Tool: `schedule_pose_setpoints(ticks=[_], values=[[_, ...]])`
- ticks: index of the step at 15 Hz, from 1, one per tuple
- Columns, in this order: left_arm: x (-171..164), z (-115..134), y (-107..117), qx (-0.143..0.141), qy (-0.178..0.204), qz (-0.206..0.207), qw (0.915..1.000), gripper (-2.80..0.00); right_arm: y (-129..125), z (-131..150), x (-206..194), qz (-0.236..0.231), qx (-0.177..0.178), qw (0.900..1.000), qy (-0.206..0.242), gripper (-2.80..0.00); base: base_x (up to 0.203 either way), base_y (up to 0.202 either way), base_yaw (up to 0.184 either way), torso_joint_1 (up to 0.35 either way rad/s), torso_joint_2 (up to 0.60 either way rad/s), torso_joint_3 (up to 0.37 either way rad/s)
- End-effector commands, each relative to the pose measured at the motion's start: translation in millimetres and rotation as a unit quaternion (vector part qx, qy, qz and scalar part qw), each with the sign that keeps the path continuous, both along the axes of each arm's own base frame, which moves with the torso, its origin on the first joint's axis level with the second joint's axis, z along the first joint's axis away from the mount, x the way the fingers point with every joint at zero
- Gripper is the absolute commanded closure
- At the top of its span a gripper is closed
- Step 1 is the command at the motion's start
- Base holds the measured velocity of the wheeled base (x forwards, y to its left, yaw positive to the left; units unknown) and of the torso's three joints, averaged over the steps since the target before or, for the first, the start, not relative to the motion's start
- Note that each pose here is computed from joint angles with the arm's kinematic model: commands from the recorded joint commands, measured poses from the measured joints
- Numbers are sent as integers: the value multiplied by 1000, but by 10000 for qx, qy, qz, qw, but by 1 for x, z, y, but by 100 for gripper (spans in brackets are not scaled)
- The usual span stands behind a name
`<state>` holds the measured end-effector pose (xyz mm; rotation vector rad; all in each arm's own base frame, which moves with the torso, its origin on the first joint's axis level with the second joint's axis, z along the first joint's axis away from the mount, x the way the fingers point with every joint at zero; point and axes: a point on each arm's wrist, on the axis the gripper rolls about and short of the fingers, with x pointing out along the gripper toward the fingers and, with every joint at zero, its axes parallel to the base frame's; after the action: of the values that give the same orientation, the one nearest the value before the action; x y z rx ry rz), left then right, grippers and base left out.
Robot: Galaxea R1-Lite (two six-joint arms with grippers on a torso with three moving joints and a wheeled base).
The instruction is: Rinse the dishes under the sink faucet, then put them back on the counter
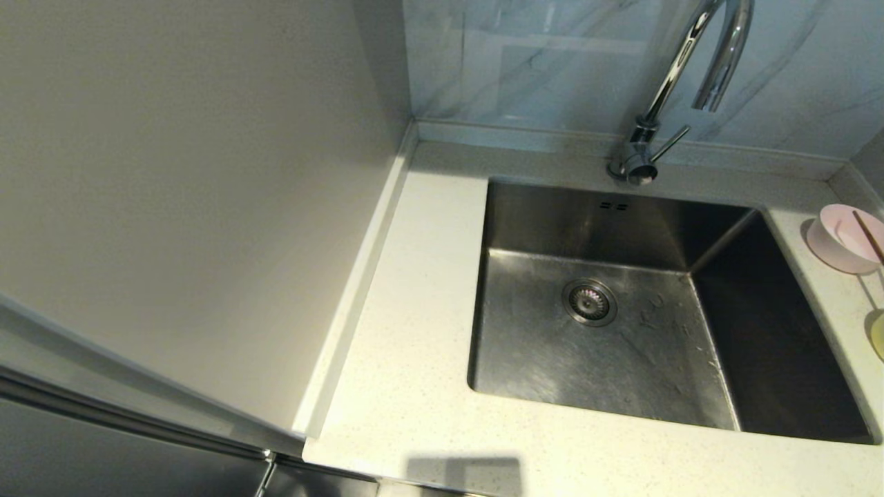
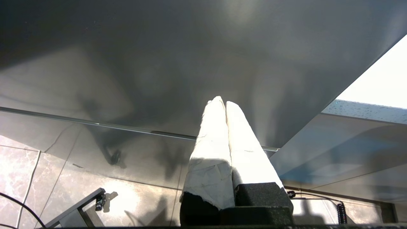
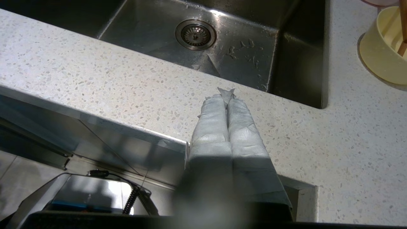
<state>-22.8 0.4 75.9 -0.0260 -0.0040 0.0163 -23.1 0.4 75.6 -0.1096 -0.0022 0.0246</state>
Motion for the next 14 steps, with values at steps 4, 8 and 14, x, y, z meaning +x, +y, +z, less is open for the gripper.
schedule_pose_setpoints(ticks=[4, 8, 14], values=[[0, 0, 0, -1, -19, 2, 10000, 0, 0, 0, 0, 7, -3, 10000, 12, 0, 0, 0, 0, 0, 0, 0], [0, 0, 0, -1, -19, 2, 10000, 0, 0, 0, 0, 7, 49, 10000, 28, 0, 0, 0, 0, 0, 0, 0], [0, 0, 0, -1, -19, 2, 10000, 0, 0, 0, 0, -33, 494, 9988, 45, 0, 0, 0, 0, 0, 0, 0]])
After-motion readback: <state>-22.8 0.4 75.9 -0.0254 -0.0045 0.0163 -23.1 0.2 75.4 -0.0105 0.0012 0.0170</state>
